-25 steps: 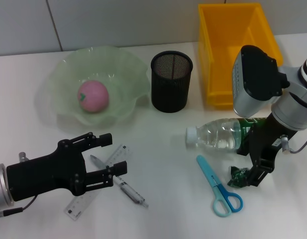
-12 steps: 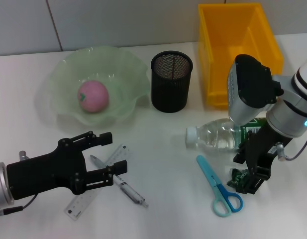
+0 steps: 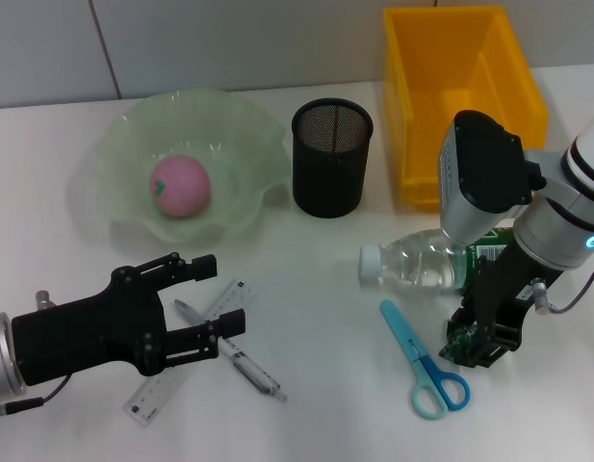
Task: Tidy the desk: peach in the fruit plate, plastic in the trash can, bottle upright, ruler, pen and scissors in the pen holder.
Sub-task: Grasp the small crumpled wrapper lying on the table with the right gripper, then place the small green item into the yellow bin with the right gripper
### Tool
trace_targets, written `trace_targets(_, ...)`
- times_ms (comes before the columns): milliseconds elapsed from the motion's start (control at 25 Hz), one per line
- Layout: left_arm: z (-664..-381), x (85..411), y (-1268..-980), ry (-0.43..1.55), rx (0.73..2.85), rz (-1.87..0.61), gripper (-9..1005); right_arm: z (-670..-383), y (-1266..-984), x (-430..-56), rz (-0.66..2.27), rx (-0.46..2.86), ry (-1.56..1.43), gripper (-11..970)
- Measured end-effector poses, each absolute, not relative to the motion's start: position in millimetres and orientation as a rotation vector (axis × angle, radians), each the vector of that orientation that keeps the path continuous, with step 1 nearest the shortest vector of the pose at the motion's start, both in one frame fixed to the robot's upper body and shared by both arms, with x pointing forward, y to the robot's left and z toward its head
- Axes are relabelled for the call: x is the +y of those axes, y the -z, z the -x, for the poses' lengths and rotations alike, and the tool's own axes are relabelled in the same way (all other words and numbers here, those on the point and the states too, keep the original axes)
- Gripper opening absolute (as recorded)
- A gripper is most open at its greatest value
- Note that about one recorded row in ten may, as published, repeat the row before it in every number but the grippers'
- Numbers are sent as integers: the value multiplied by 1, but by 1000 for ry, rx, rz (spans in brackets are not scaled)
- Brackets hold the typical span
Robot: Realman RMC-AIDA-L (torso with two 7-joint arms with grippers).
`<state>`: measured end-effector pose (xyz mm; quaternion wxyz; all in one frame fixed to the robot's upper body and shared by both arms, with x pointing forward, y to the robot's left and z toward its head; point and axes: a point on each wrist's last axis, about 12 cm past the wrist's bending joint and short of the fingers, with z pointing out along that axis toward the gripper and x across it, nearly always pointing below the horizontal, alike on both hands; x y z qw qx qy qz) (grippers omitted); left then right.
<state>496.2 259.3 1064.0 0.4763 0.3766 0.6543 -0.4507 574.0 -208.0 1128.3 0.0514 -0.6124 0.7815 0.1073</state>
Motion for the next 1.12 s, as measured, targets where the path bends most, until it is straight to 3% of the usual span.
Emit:
trace_targets(160, -496, 260, -1064, 1103, 1597, -919, 808, -574, -1128, -208, 1863, 2380, -328, 542)
trace_targets(280, -496, 260, -1064, 1102, 1597, -916, 808, -574, -1128, -208, 1863, 2378, -326, 303)
trace_targets(720, -495, 260, -1064, 1103, 1594, -915, 809, -573, -1129, -208, 1872, 2372, -317, 154)
trace_targets(1120, -495, 258, -1064, 1107, 1592, -919, 808, -575, -1143, -206, 1834, 2329, -363, 76)
